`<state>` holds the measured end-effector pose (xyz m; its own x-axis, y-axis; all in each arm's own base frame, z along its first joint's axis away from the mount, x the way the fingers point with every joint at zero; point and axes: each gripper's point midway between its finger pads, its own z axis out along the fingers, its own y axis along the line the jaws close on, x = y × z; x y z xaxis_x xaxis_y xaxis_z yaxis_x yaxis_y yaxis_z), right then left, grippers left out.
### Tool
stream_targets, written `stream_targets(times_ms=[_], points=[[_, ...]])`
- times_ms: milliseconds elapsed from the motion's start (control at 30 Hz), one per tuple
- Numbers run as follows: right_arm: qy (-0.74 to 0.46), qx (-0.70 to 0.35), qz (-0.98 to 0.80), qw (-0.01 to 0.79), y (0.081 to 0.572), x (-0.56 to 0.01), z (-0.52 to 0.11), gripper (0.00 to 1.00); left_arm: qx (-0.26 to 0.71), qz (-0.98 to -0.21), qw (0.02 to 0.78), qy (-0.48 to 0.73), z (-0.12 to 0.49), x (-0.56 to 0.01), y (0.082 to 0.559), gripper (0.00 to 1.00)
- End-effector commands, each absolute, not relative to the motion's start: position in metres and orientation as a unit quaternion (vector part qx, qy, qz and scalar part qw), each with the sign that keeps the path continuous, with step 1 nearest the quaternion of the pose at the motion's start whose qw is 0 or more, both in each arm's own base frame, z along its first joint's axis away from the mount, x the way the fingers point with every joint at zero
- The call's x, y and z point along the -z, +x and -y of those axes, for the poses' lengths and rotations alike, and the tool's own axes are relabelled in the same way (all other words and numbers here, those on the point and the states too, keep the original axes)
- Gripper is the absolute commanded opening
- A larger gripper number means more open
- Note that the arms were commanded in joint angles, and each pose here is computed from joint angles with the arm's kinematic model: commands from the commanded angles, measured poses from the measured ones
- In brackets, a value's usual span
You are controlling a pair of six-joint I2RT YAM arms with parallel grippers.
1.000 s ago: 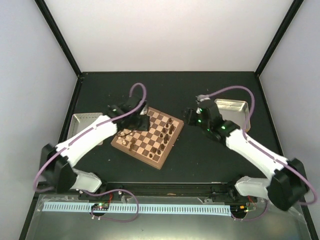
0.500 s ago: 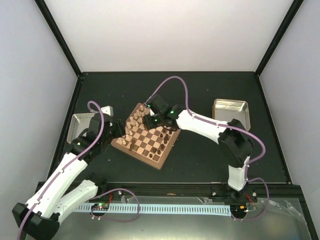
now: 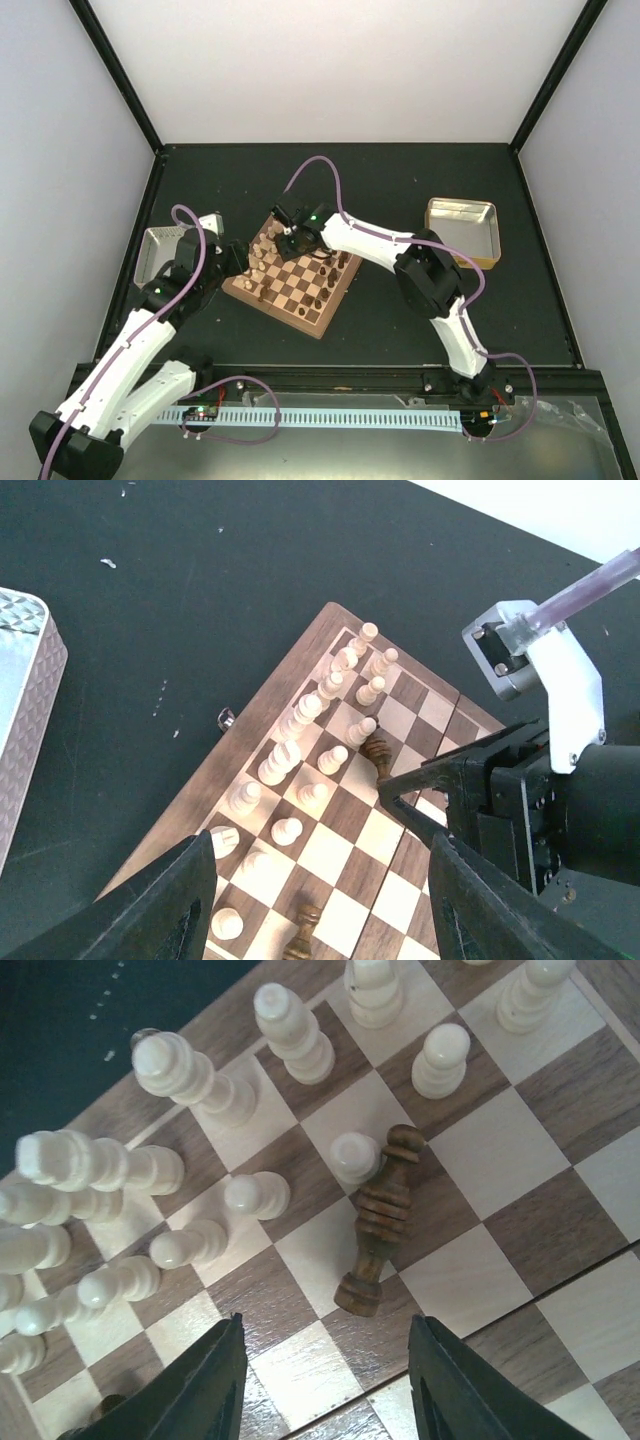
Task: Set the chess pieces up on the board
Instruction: Pick up the chess piece from the chessboard.
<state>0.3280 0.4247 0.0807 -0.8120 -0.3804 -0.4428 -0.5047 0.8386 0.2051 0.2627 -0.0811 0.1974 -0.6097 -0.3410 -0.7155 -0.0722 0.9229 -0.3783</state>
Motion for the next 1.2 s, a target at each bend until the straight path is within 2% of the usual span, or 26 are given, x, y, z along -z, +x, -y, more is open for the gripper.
stream_targets(times_ms=[0, 400, 733, 967, 1167], points=[[-0.239, -0.128, -0.942, 0.195, 0.331, -0.074, -0.421, 0.45, 0.174, -0.878, 0.433, -0.107, 0.086, -0.202, 0.268, 0.6], [-0.23, -0.091, -0.948, 0.202, 0.348, -0.051, -0.425, 0.36, 0.188, -0.878, 0.427, -0.104, 0.091, -0.2, 0.269, 0.6], [-0.211, -0.054, -0.956, 0.196, 0.339, -0.044, -0.397, 0.11, 0.192, -0.877, 0.427, -0.105, 0.092, -0.199, 0.269, 0.61], [-0.218, -0.083, -0.948, 0.215, 0.327, -0.062, -0.387, 0.05, 0.211, -0.876, 0.422, -0.097, 0.099, -0.198, 0.269, 0.61], [-0.253, -0.167, -0.906, 0.295, 0.326, -0.099, -0.402, 0.03, 0.27, -0.869, 0.409, -0.065, 0.123, -0.2, 0.268, 0.63]])
